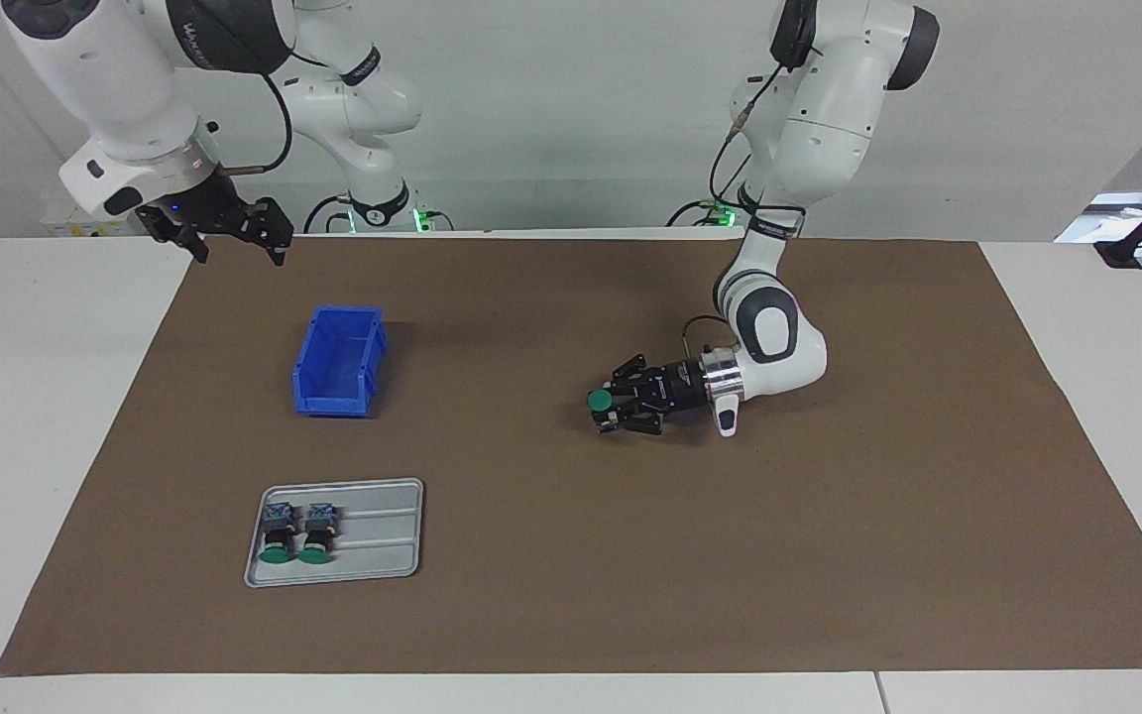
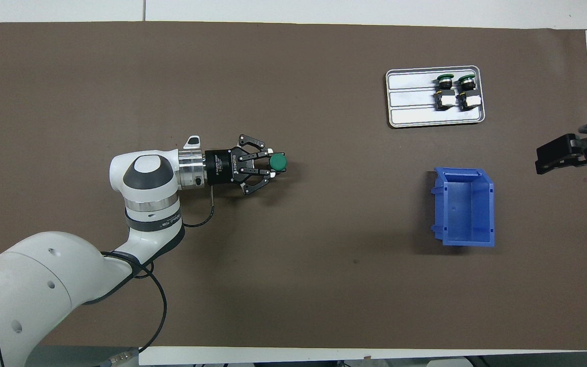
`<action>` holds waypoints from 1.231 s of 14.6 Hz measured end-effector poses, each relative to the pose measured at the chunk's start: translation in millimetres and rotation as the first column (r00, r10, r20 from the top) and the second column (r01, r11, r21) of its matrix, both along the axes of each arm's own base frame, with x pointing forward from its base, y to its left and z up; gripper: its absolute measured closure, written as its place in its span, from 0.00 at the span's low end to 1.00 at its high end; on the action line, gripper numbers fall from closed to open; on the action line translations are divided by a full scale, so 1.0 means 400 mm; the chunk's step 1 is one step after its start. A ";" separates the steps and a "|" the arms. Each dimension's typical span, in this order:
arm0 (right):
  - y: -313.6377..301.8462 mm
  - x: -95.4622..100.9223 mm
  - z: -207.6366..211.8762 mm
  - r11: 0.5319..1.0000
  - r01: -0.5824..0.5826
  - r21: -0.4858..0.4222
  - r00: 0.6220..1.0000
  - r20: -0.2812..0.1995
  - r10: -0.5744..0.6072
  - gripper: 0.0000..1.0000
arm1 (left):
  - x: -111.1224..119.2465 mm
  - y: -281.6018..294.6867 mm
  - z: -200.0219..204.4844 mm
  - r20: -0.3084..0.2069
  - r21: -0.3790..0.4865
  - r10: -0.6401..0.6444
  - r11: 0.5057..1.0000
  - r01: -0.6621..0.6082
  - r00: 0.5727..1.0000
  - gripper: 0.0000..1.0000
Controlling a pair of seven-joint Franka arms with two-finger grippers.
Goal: Place and press button with both arms
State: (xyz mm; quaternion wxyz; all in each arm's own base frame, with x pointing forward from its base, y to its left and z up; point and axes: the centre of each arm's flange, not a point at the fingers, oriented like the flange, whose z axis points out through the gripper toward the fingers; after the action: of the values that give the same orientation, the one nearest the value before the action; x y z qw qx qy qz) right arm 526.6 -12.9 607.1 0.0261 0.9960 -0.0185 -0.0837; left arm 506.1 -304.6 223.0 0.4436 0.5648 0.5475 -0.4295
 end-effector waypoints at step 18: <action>0.000 0.000 0.000 1.000 0.000 0.000 1.000 0.000 0.000 0.01 | 0.033 0.037 0.078 0.060 0.008 0.022 1.000 -0.022 0.998 0.00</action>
State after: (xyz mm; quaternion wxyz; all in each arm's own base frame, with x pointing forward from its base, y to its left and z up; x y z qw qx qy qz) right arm 526.6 -12.9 607.1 0.0261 0.9960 -0.0185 -0.0837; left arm 519.3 -289.8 254.0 0.4621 0.5732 0.5420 -0.4051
